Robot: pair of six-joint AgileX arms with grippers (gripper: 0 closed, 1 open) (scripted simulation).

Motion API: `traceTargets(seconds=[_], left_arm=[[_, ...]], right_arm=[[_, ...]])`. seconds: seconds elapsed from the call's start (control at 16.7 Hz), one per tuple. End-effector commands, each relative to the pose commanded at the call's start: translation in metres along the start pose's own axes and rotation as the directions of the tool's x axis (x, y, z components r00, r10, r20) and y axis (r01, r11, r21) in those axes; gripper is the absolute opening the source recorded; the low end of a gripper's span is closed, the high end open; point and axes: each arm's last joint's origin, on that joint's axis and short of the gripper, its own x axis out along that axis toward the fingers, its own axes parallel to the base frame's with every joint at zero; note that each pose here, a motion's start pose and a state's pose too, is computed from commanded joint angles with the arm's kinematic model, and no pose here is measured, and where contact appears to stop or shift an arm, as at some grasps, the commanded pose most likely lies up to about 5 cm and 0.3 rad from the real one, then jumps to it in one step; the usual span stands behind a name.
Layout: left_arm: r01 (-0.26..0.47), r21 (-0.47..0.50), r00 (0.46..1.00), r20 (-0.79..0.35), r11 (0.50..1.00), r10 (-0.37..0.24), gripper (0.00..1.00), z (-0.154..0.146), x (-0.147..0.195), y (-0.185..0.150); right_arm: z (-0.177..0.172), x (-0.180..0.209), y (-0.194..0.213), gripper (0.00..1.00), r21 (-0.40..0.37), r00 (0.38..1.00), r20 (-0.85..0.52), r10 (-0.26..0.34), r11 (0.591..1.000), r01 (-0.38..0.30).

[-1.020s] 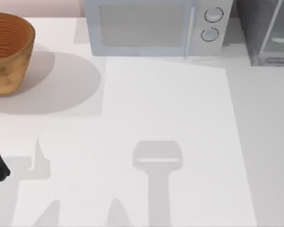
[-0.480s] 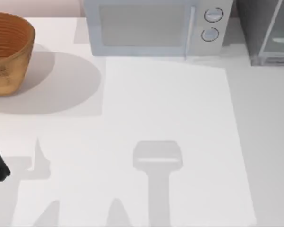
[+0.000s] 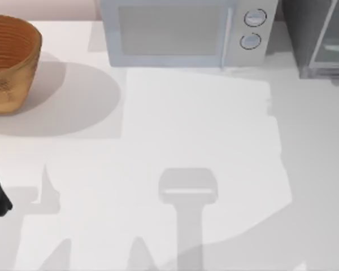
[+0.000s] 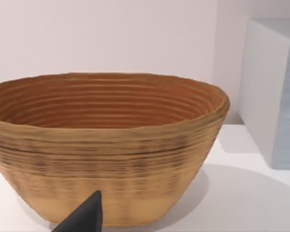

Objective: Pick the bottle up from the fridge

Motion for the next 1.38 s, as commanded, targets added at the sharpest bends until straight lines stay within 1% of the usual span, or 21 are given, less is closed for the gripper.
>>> traceTargets(seconds=[0.36, 0.78, 1.08, 1.38], left_arm=[[0.000, 0.000, 1.000, 0.000, 1.000, 0.000, 1.00, 0.000, 0.000, 0.000], [0.000, 0.000, 1.000, 0.000, 1.000, 0.000, 1.00, 0.000, 0.000, 0.000], [0.000, 0.000, 1.000, 0.000, 1.000, 0.000, 1.00, 0.000, 0.000, 0.000], [0.000, 0.000, 1.000, 0.000, 1.000, 0.000, 1.00, 0.000, 0.000, 0.000]], right_arm=[[0.000, 0.003, -0.001, 1.00, 0.000, 1.000, -0.001, -0.001, 1.000, 0.001], [0.000, 0.055, -0.001, 1.00, -0.001, 1.000, 0.004, 0.000, 1.000, 0.000], [0.000, 0.060, 0.000, 1.00, 0.000, 1.000, 0.000, 0.000, 1.000, 0.000], [0.000, 0.060, 0.000, 0.62, 0.000, 1.000, 0.000, 0.000, 1.000, 0.000]])
